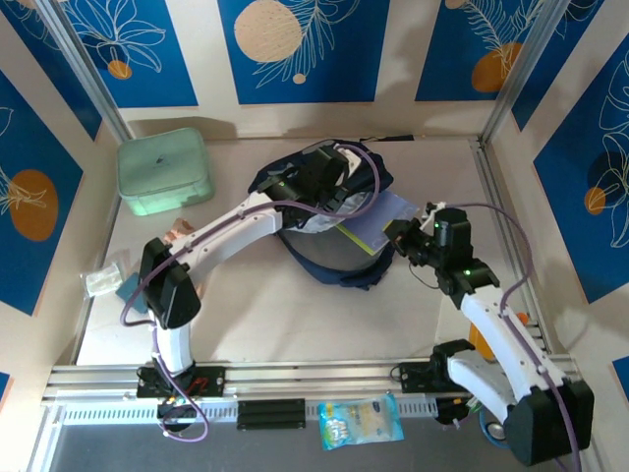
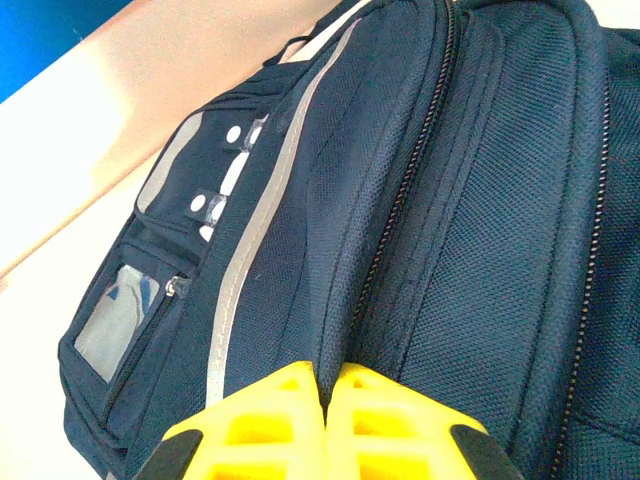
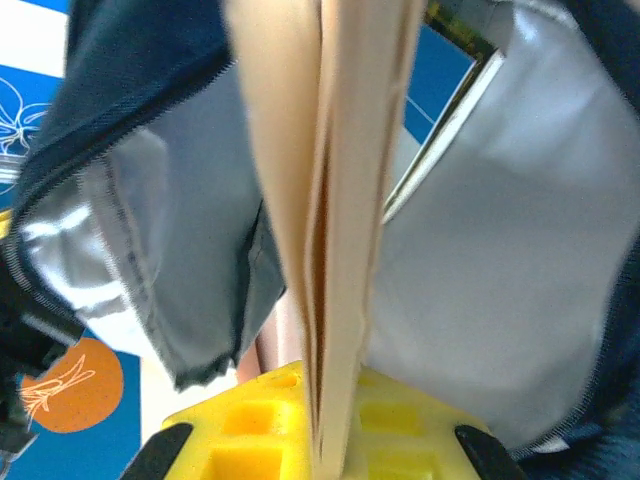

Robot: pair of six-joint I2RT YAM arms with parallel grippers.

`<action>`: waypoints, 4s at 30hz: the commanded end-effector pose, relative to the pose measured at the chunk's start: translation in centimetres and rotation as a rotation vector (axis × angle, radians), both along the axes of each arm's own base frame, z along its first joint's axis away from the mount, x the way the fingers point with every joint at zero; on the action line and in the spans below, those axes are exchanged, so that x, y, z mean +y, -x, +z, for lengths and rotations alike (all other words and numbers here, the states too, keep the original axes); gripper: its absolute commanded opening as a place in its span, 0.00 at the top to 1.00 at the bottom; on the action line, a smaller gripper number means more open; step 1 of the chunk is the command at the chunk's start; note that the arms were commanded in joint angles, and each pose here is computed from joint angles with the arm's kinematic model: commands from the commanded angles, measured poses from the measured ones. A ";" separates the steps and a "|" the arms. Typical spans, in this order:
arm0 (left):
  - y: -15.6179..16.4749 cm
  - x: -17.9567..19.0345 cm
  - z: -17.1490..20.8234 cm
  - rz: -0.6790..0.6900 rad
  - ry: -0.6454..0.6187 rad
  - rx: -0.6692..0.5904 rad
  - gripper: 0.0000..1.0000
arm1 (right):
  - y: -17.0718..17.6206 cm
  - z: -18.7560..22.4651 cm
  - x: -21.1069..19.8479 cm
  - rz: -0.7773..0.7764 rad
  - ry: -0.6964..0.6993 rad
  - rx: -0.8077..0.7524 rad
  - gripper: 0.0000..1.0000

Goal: Pack the student bag
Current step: Place the book in the student bag, then close the student bag at the top-center of the table, then move the book to the middle-right of the table.

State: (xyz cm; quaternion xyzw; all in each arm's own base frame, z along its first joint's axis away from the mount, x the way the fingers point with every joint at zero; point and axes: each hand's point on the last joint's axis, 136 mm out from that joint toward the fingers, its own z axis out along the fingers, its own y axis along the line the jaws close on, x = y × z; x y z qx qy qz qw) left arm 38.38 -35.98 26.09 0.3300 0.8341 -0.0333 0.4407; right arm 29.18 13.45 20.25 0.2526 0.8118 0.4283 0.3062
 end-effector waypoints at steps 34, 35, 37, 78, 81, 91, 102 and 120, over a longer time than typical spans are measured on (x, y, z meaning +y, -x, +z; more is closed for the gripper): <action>0.9 0.0 8.6 -0.007 0.230 -0.108 1.00 | -9.5 -13.2 9.1 -0.136 0.031 0.319 0.70; 0.9 0.0 8.5 -0.006 0.227 -0.108 1.00 | -9.3 -13.6 9.3 -0.134 0.042 0.338 0.69; 0.8 0.1 8.5 -0.002 0.222 -0.109 1.00 | -9.3 -14.0 9.7 -0.128 0.031 0.342 0.68; 3.0 8.6 -7.1 0.085 0.231 0.278 0.57 | 1.1 -8.5 -8.4 -0.288 0.518 0.415 0.23; 3.8 8.0 -6.9 0.061 0.283 0.304 0.49 | 1.7 -9.9 -11.7 -0.363 0.495 0.508 0.14; 3.4 7.5 -5.8 0.060 0.315 0.298 0.04 | 5.6 -13.9 -18.7 -0.553 0.459 0.700 0.08; 3.1 6.6 -5.4 0.046 0.342 0.315 0.00 | 7.1 -17.1 -19.7 -0.562 0.415 0.827 0.09; 3.3 5.2 -6.1 0.037 0.396 0.390 0.00 | -0.5 -17.6 -12.6 -0.323 0.116 0.613 0.13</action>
